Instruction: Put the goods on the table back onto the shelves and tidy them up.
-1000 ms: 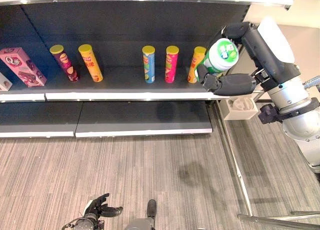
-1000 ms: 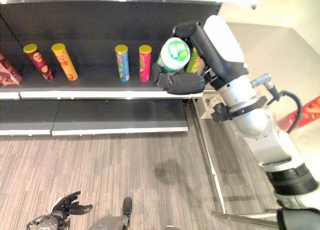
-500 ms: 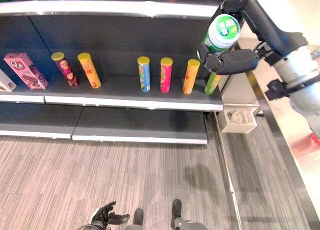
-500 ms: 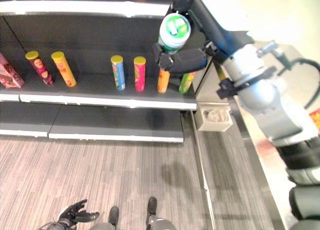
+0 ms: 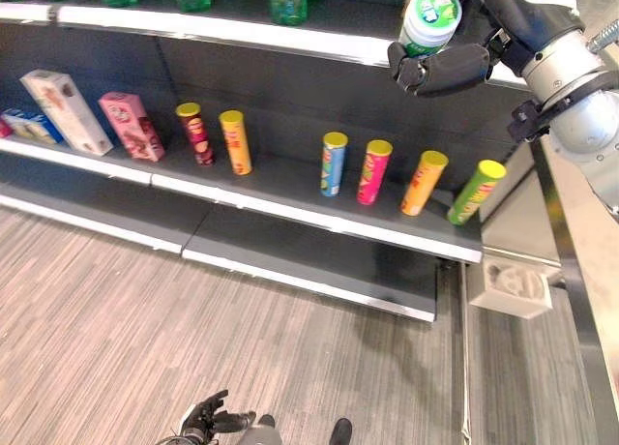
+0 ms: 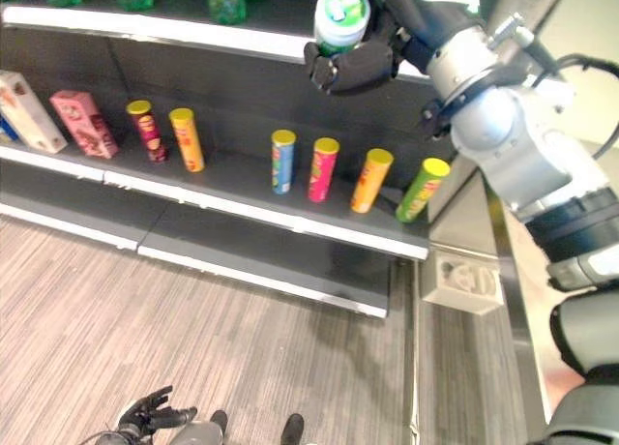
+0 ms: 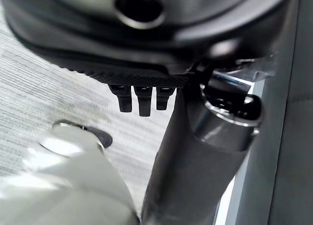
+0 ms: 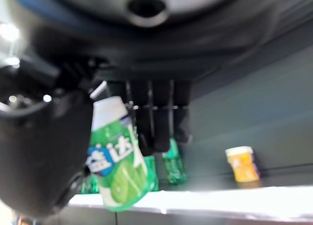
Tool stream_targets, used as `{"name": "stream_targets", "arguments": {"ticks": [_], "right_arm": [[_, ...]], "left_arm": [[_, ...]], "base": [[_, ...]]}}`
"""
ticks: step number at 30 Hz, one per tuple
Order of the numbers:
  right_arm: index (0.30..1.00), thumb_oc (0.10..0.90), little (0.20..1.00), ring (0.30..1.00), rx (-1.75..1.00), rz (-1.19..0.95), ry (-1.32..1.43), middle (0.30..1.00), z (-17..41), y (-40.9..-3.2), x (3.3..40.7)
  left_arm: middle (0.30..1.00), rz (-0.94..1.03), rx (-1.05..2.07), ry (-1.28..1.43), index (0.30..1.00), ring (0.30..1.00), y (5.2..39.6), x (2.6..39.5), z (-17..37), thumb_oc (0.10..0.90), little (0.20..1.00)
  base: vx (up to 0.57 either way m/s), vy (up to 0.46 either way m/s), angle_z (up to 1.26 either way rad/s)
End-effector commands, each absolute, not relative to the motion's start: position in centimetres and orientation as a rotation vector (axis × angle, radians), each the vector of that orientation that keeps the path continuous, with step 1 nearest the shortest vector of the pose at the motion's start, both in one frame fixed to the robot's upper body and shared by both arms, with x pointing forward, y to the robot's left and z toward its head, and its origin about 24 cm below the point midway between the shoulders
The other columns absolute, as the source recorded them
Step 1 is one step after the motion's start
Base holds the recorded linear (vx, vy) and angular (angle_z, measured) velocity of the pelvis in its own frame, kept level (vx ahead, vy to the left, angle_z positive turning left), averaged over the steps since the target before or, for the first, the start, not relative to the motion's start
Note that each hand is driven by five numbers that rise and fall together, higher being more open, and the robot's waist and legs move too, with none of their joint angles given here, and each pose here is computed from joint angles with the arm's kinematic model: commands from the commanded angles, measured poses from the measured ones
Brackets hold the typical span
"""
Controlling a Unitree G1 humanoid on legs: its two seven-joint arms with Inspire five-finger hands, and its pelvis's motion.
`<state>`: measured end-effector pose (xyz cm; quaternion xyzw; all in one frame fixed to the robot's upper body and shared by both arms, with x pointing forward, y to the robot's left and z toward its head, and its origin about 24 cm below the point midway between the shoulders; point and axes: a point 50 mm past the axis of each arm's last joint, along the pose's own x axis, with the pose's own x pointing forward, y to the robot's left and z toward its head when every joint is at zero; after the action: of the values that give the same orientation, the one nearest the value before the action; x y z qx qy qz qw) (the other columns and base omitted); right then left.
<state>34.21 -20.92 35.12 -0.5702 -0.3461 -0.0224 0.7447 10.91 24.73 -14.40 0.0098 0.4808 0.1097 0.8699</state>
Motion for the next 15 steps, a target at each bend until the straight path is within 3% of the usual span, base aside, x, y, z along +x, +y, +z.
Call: {"name": "stream_targets", "arguments": {"ticks": [1, 8, 15], "right_arm": [[0.300, 0.400, 0.300, 0.300, -1.120, -0.215, -0.963, 0.300, 41.6, -20.3, 32.3], [0.300, 0.400, 0.300, 0.300, -1.112, -0.290, -0.901, 0.300, 41.5, -21.4, 33.4], [0.300, 0.400, 0.300, 0.300, -1.084, -0.368, -0.888, 0.300, 42.1, -21.5, 34.0]], "left_arm": [[0.900, 0.254, 0.072, 0.943, 0.900, 0.900, 27.0, 11.4, -13.2, 0.800, 0.900], [0.900, 0.247, 0.101, 0.967, 0.900, 0.900, 27.2, 10.5, -13.4, 0.800, 0.900], [0.900, 0.248, 0.138, 0.948, 0.900, 0.900, 27.7, 11.0, -13.0, 0.800, 0.900]], "base": [[0.16, 0.039, 0.06], [0.18, 0.118, -0.13], [0.17, 0.268, -0.29]]}}
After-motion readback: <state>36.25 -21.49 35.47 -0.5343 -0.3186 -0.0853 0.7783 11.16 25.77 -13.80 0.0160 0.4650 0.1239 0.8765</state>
